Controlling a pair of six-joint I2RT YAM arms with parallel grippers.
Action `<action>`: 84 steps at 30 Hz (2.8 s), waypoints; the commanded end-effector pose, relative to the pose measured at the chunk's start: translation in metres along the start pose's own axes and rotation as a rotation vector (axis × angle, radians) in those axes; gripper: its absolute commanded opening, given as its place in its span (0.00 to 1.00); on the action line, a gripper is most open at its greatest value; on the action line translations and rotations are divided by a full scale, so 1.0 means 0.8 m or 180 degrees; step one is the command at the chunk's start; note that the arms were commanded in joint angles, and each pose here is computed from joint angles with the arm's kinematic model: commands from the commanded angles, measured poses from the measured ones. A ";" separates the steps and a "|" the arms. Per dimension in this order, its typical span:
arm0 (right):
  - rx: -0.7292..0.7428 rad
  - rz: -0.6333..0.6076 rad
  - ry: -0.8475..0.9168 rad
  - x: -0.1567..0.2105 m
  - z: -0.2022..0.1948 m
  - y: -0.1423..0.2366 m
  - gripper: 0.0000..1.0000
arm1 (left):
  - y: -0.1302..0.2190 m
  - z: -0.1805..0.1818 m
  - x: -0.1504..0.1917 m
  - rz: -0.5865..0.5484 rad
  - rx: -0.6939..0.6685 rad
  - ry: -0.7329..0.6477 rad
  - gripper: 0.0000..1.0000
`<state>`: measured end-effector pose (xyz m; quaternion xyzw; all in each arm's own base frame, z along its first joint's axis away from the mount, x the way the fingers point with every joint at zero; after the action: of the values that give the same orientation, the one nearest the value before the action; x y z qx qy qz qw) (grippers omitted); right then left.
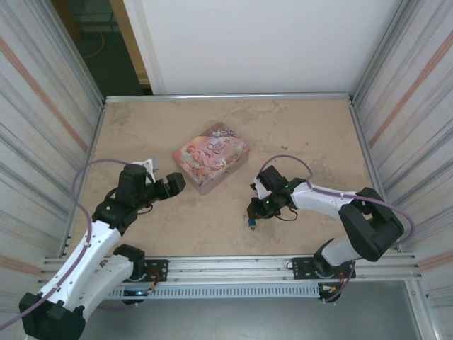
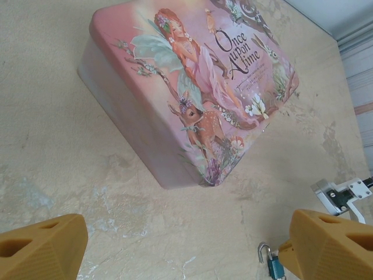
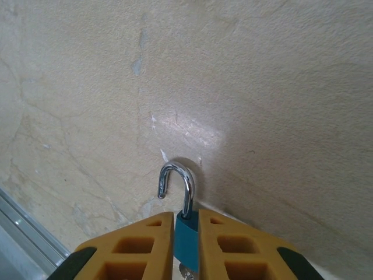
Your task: Unlock the padlock with the key
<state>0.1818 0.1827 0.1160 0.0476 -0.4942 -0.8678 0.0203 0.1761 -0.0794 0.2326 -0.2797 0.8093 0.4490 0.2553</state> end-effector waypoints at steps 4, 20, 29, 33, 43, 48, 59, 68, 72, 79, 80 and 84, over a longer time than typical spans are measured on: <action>0.0041 -0.0177 0.0108 -0.004 0.010 0.026 0.24 | 0.016 -0.005 -0.014 -0.0196 0.0025 -0.0098 0.90; 0.0058 -0.0905 0.0308 -0.008 0.009 0.104 0.39 | 0.051 -0.008 -0.021 -0.0575 -0.0044 -0.0343 0.91; 0.0013 -0.1711 0.0340 -0.015 -0.005 0.159 0.52 | 0.066 -0.003 -0.031 -0.0839 -0.0388 -0.0572 0.99; 0.0017 -0.2053 0.0271 -0.015 -0.021 0.174 0.61 | 0.074 0.001 -0.041 -0.1030 -0.0688 -0.0731 0.99; 0.0419 -0.2707 0.0083 -0.012 -0.064 0.205 0.86 | 0.074 0.017 -0.054 -0.1407 -0.1373 -0.1054 0.99; 0.0652 -0.2841 0.0021 -0.018 -0.085 0.212 0.92 | 0.065 0.031 -0.055 -0.1592 -0.1721 -0.1112 0.99; 0.0937 -0.3171 -0.0366 -0.042 -0.154 0.214 0.99 | 0.022 0.087 -0.051 -0.1515 -0.2340 -0.0943 0.99; 0.1136 -0.3409 -0.0440 -0.056 -0.194 0.188 0.99 | -0.032 0.110 -0.043 -0.1176 -0.2312 -0.1132 0.99; 0.1070 -0.3509 -0.0523 -0.066 -0.207 0.172 0.99 | -0.049 0.119 -0.039 -0.1007 -0.2368 -0.1224 0.99; 0.0964 -0.3700 -0.0482 -0.084 -0.214 0.165 0.99 | -0.061 0.130 -0.033 -0.0941 -0.2316 -0.1247 0.99; 0.0953 -0.3724 -0.0452 -0.085 -0.215 0.165 0.99 | -0.061 0.131 -0.032 -0.0938 -0.2303 -0.1244 0.99; 0.0917 -0.3857 -0.0310 -0.093 -0.215 0.165 0.99 | -0.063 0.135 -0.030 -0.0960 -0.2249 -0.1235 0.99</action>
<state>0.2660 -0.0243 0.1385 0.2462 -0.5169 -0.6632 -0.4820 0.2421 -0.0029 0.1663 -0.3647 0.4951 0.7129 0.3371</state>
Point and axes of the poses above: each hand's point on the last joint's axis, 136 mm out from that joint toward the fingers, its own y axis back along the fingers, its own z axis along the line the jaws close on, x = y × z, the point moved 10 cm from there along y, back along the fingers, and after that the axes turned 8 degrees about -y, right-handed, at the moved point
